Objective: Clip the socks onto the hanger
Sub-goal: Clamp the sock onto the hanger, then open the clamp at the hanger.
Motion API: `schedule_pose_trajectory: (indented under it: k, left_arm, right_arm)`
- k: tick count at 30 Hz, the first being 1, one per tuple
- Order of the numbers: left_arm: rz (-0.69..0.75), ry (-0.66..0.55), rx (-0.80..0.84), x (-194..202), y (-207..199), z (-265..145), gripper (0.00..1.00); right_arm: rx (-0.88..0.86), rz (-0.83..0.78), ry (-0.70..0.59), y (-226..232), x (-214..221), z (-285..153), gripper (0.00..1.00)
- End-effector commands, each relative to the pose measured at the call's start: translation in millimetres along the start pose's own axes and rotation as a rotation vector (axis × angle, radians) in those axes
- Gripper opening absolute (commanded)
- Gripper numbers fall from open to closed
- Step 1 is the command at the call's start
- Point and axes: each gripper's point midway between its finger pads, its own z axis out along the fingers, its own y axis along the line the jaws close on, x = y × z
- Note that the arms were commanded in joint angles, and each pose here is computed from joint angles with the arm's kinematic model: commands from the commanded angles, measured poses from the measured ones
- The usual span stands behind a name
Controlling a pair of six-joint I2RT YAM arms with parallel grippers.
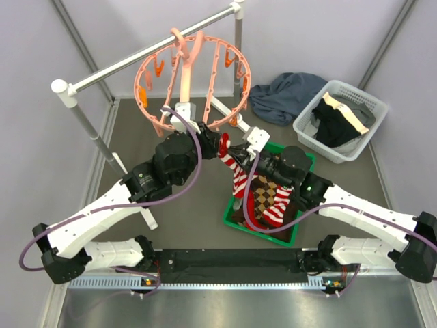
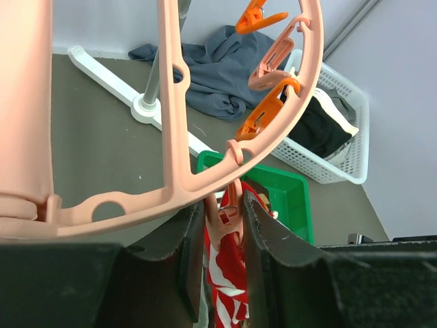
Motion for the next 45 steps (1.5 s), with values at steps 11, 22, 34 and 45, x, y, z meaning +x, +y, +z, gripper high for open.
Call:
schedule_pose_trajectory:
  k: [11, 22, 34, 45]
  left_arm:
    - [0.012, 0.02, 0.012, 7.4, 5.8, -13.0, 0.8]
    - [-0.014, -0.127, -0.122, -24.4, 40.3, -28.5, 0.96]
    - [0.041, -0.179, -0.256, -42.7, 82.7, -20.9, 0.95]
    - [0.023, -0.195, -0.314, -56.9, 121.9, -1.7, 0.93]
  right_arm:
    - [0.0, 0.015, -0.116, -1.3, -47.0, 7.3, 0.25]
    - [0.076, 0.02, -0.085, -21.3, -35.0, 5.8, 0.67]
    - [0.126, -0.025, -0.167, -71.7, -36.6, 27.2, 0.71]
    - [0.003, -0.054, -0.154, -84.7, -32.1, 27.3, 0.73]
